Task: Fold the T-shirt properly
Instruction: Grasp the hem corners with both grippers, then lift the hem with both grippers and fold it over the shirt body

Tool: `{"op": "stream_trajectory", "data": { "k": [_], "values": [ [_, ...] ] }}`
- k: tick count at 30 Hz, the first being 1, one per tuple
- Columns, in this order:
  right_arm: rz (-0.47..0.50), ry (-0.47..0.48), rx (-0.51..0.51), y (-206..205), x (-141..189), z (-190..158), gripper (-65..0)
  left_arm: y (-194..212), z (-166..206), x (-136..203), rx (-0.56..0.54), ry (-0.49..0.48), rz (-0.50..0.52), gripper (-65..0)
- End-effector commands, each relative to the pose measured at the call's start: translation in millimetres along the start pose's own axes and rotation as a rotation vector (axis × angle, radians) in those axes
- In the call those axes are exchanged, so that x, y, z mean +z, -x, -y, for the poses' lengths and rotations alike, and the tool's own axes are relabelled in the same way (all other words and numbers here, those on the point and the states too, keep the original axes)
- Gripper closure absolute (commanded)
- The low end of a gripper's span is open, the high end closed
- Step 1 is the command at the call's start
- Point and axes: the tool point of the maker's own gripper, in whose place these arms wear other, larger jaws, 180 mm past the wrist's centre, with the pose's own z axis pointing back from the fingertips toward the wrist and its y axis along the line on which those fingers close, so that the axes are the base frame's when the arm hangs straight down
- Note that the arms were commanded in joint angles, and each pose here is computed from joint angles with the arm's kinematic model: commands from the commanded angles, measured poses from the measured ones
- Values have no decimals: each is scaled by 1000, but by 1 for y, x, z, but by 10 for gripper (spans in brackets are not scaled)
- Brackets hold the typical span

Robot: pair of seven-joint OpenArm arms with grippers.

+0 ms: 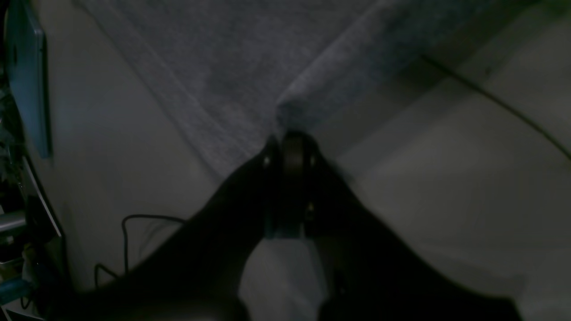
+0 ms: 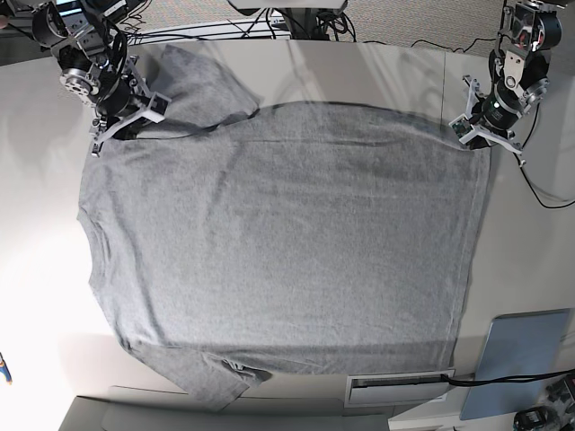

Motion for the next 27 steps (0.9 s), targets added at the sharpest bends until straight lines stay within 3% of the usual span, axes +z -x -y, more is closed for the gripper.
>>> {"op": "stream_trajectory", "data": {
  "k": [1, 3, 7, 10, 13, 23, 27],
  "values": [
    [-12, -88, 18, 6, -1, -22, -259, 17, 34, 2, -13, 130, -68, 0],
    [1, -99, -2, 3, -1, -24, -204, 17, 34, 2, -14, 130, -68, 0],
    [-45, -91, -30, 11, -1, -23, 0, 15, 34, 2, 3, 132, -57, 0],
    [-154, 33, -92, 25, 7, 1, 0, 13, 23, 2, 80, 49, -38, 0],
    [-150, 88, -100, 17, 21, 14, 0, 20, 23, 6, 148, 2, -59, 0],
    [-175, 83, -15, 25, 50, -7, 0, 34, 74, 62, 311, 117, -67, 0],
    [-166, 69, -11, 20, 63, -19, 0, 31, 90, 85, 328, 176, -54, 0]
  ]
}}
